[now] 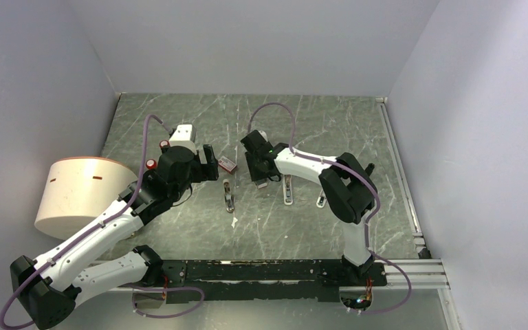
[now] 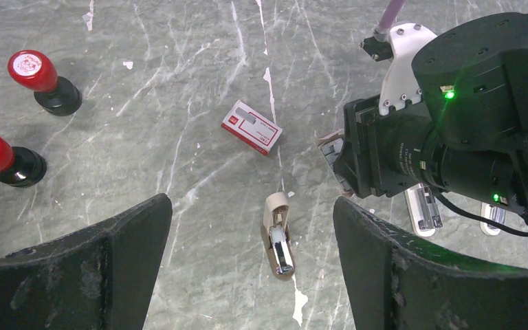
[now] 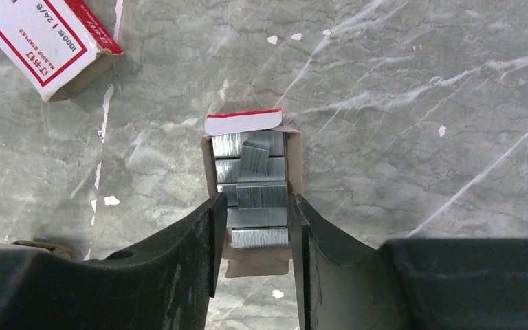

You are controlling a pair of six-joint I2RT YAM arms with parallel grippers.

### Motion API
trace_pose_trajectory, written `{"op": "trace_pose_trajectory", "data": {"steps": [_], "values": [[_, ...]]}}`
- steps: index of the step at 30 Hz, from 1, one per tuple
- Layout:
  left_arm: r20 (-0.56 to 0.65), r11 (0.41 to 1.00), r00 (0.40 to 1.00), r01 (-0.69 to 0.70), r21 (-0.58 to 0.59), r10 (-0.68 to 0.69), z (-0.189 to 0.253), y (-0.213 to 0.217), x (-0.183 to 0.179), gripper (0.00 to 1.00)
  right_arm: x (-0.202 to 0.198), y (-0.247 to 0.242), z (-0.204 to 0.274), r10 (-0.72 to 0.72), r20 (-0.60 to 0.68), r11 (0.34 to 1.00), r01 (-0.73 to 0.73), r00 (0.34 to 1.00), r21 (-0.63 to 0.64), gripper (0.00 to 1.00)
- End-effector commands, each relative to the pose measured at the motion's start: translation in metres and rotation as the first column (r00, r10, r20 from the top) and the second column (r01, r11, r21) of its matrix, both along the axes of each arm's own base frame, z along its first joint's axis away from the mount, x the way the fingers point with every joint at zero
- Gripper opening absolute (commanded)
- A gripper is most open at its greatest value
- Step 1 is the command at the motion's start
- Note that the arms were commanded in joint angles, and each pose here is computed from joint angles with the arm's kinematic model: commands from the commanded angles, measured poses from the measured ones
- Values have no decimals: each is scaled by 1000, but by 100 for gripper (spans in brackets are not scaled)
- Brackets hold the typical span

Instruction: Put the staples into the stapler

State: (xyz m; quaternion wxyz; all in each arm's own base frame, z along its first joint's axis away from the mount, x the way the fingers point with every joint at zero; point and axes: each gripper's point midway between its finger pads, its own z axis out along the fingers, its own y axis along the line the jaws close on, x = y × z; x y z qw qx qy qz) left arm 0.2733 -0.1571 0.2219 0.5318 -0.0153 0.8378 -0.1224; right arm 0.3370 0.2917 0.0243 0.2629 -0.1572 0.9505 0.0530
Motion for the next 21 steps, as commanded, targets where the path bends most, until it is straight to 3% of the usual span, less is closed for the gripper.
{"op": "trace_pose_trajectory", "data": {"steps": [1,9,15,21], "values": [[27,1000,999,-18,-6,18,6,3,4,92,10,6,2,-12,13,1000,12,1000,29,41],[27,1000,999,-17,-8,17,6,3,3,92,10,4,1,-11,9,1000,11,1000,28,38],[28,1000,999,-18,-9,18,6,3,3,92,10,2,-6,-6,-1,1000,6,1000,8,42],[33,1000,999,-16,-12,17,8,4,2,92,10,3,-4,-11,-3,1000,11,1000,10,37]]}}
